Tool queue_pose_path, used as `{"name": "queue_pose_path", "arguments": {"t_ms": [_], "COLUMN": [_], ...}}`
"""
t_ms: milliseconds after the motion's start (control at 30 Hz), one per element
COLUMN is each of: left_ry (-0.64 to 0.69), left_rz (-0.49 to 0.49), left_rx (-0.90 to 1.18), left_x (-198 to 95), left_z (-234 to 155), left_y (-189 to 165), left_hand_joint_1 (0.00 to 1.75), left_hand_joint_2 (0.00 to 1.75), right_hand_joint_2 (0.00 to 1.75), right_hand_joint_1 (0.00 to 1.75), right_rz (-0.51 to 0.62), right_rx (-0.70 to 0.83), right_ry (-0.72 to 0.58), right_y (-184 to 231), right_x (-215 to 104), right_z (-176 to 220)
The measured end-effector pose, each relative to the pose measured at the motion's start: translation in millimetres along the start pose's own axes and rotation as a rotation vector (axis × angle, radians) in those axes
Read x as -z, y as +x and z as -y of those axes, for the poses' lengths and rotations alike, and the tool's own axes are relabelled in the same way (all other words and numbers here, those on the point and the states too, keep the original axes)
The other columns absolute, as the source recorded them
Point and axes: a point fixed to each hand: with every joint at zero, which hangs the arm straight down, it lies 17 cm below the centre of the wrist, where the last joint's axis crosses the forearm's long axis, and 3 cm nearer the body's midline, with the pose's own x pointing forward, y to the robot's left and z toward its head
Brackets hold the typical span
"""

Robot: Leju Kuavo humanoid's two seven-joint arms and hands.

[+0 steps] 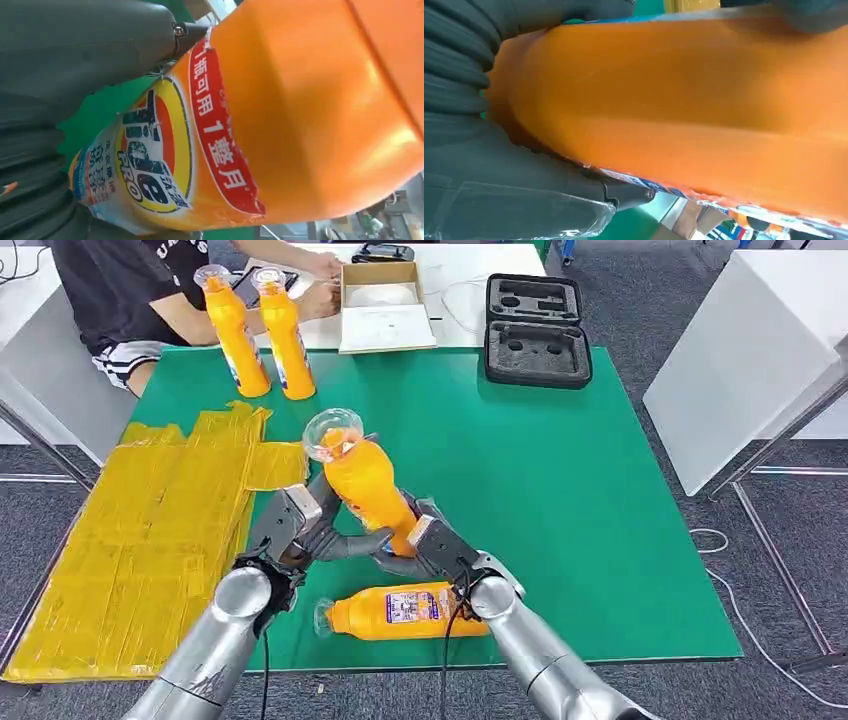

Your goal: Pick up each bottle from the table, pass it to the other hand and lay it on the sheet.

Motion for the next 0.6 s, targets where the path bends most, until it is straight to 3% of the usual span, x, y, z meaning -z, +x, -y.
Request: {"name": "queue_pose_path", "arguments": {"t_ms": [267, 500, 533, 567, 600], "left_ry": [-0.017, 0.03, 0.042, 0.046, 0.048], "left_rz": [-0.07, -0.044, -0.03, -0.024, -0.02], "left_rx": [-0.152, -0.272, -0.293, -0.301, -0.307], "left_x": [-2, -1, 0, 0, 0], "left_z": [3, -7, -10, -10, -11], "left_y": [-18, -18, -15, -14, -13], "left_hand_joint_1": [0.0, 0.02, 0.98, 1.5, 1.68], "left_hand_joint_2": [1.75, 1.75, 1.75, 1.75, 1.75], "right_hand_joint_2": [1.75, 1.75, 1.75, 1.75, 1.75], "right_hand_joint_1": [1.75, 1.75, 1.75, 1.75, 1.75], "right_rz": [-0.005, -0.011, -0.011, -0.01, -0.01], "right_rx": [-0.024, -0.045, -0.048, -0.05, -0.051], "right_ry": [0.004, 0.013, 0.013, 0.012, 0.012], "right_y": [-1, -1, 0, 0, 0], "right_x": [3, 8, 9, 10, 10], "right_z": [-4, -7, -7, -7, -7]}}
